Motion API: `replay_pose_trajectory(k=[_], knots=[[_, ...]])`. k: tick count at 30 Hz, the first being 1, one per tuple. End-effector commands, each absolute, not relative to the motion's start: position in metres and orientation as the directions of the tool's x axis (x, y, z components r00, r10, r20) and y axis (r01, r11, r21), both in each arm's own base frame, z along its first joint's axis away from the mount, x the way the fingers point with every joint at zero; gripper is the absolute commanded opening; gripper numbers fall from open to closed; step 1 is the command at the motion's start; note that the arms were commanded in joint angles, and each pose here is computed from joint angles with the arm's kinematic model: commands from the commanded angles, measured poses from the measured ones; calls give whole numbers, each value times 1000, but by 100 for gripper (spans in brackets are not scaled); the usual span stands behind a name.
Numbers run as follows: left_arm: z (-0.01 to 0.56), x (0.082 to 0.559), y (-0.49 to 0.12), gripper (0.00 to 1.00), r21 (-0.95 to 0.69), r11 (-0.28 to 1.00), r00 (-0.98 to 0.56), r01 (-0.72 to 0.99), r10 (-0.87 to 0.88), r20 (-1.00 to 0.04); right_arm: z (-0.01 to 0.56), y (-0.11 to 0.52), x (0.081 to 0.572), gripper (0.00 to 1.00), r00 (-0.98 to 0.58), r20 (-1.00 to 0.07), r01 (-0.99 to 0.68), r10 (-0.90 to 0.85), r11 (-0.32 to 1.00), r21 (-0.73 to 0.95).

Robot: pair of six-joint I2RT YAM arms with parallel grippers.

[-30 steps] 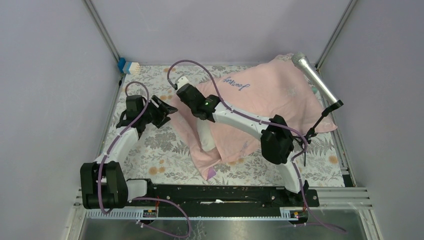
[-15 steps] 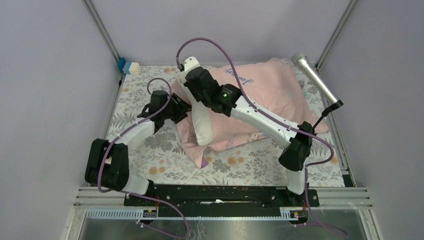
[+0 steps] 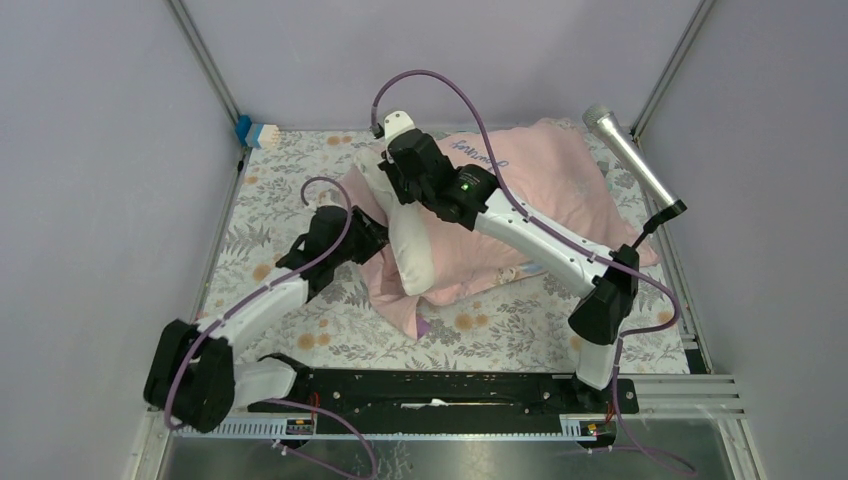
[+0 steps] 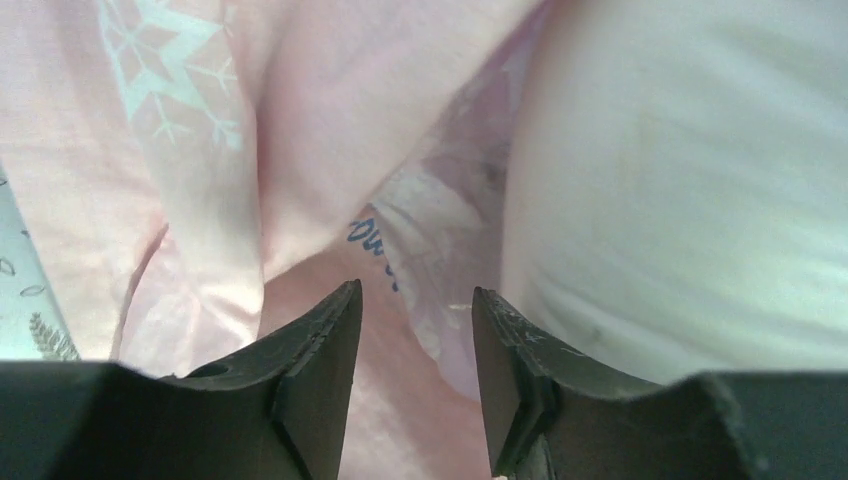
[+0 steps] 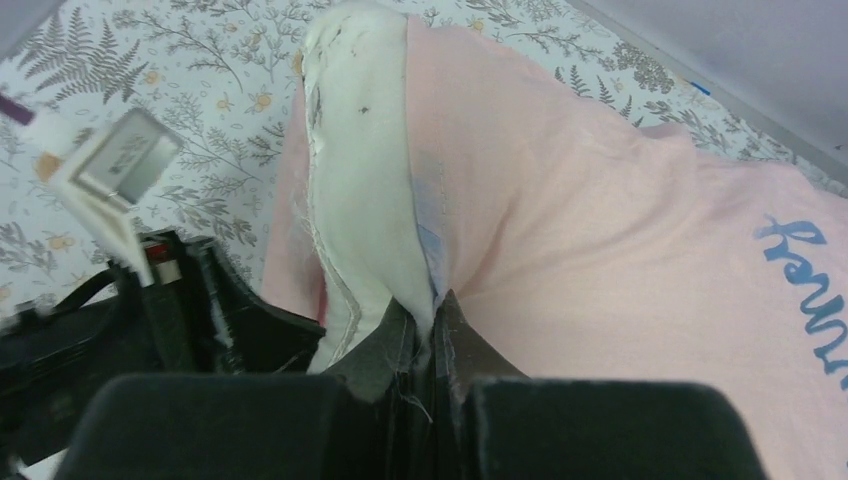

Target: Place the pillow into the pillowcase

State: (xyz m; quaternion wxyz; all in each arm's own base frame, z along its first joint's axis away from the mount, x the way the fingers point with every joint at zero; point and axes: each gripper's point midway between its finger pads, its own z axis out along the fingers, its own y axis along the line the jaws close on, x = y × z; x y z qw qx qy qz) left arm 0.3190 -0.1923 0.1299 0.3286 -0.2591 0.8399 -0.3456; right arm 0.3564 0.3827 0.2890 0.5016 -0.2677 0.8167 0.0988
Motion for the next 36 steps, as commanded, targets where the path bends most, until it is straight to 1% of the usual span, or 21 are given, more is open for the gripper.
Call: replay_pose_trajectory(k=[1,4,7,10,14,18,20,23,29,36], knots=[[143,306,-173,45,-731,647,-560,-219,-697,-449,359,375,354,0,-278,-951,-532,-133,846,37],[148,300,-173,44,-733,650,-553,-200,-693,-463,358,375,354,0,-290,-951,-536,-103,841,73],[144,302,-189,40,-756,632,-593,-172,-679,-433,361,373,354,0,-299,-952,-538,-68,836,109],[148,311,-210,37,-803,584,-607,-117,-682,-408,365,370,353,0,-310,-951,-540,-21,827,157],[148,326,-229,38,-819,567,-612,-89,-680,-404,371,364,351,0,-332,-942,-546,55,803,239],[136,343,-236,38,-799,590,-606,-117,-680,-413,372,359,350,0,-349,-932,-543,101,788,289],[128,354,-235,40,-778,613,-587,-136,-683,-436,373,358,350,0,-354,-929,-542,111,785,300],[126,367,-239,41,-774,621,-572,-120,-681,-458,373,358,348,0,-362,-924,-543,120,779,314],[132,377,-254,41,-807,586,-573,-76,-688,-446,369,361,346,0,-378,-917,-549,125,768,331],[114,391,-242,40,-746,646,-524,-162,-697,-489,370,359,343,0,-378,-916,-550,134,764,338]])
